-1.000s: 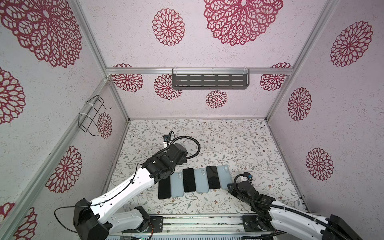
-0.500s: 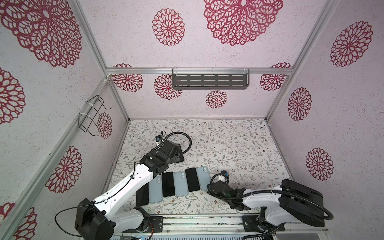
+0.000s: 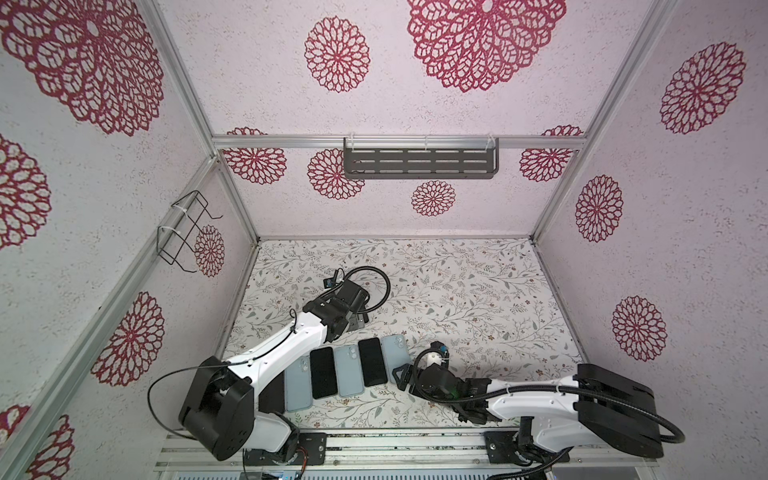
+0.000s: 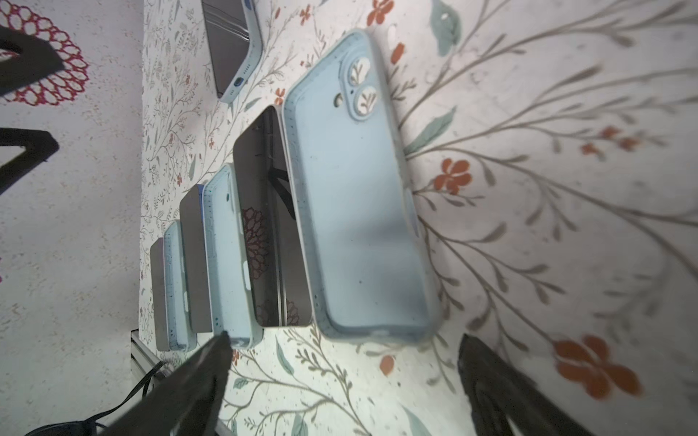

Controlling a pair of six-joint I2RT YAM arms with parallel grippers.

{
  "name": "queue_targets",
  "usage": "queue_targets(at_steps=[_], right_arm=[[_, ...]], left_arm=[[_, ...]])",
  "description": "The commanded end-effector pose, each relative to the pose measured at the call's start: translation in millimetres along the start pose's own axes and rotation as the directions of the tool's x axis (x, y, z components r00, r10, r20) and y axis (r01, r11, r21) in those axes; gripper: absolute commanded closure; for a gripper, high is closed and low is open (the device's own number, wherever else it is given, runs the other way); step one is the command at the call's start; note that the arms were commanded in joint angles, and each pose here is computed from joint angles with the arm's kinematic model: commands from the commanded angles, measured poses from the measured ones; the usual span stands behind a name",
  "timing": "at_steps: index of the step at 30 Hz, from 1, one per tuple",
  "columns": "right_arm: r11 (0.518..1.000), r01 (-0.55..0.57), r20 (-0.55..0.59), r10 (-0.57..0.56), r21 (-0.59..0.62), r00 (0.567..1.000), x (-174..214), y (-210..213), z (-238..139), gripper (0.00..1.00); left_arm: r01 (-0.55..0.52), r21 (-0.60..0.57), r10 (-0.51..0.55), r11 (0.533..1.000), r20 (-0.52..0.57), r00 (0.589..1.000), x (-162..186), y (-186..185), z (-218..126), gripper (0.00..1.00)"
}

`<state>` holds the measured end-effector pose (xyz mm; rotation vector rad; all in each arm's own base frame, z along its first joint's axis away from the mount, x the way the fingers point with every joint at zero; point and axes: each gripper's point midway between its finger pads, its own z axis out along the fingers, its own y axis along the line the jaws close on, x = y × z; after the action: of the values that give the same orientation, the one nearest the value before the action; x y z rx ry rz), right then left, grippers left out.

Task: Take the phone out of the phone case
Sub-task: 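Open the right gripper to release the case beside the row, then grasp the lone dark phone with the left gripper while right arm withdraws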

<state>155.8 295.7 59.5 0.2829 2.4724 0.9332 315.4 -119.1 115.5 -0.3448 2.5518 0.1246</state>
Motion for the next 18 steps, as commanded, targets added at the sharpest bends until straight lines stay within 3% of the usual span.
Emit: queue_targets(at_steps=[1,9,18], right_arm=[[0.980,0.084,0.018,-0.089,0.178,0.996,-18,-47,-21,0.01],[0.969,0.159,0.056,-0.172,0.188,0.983,-62,-47,-61,0.01],[0.958,0.249,0.040,-0.257,0.145,0.966,-75,-18,-55,0.01]], left_arm=[[0.000,0.005,0.000,1.000,-0.032,0.999,-6,-12,11,0.03],[0.081,0.038,-0.076,0.996,-0.104,0.992,-17,-28,48,0.03],[0.112,0.146,-0.081,0.983,-0.206,0.975,-20,-51,77,0.03]])
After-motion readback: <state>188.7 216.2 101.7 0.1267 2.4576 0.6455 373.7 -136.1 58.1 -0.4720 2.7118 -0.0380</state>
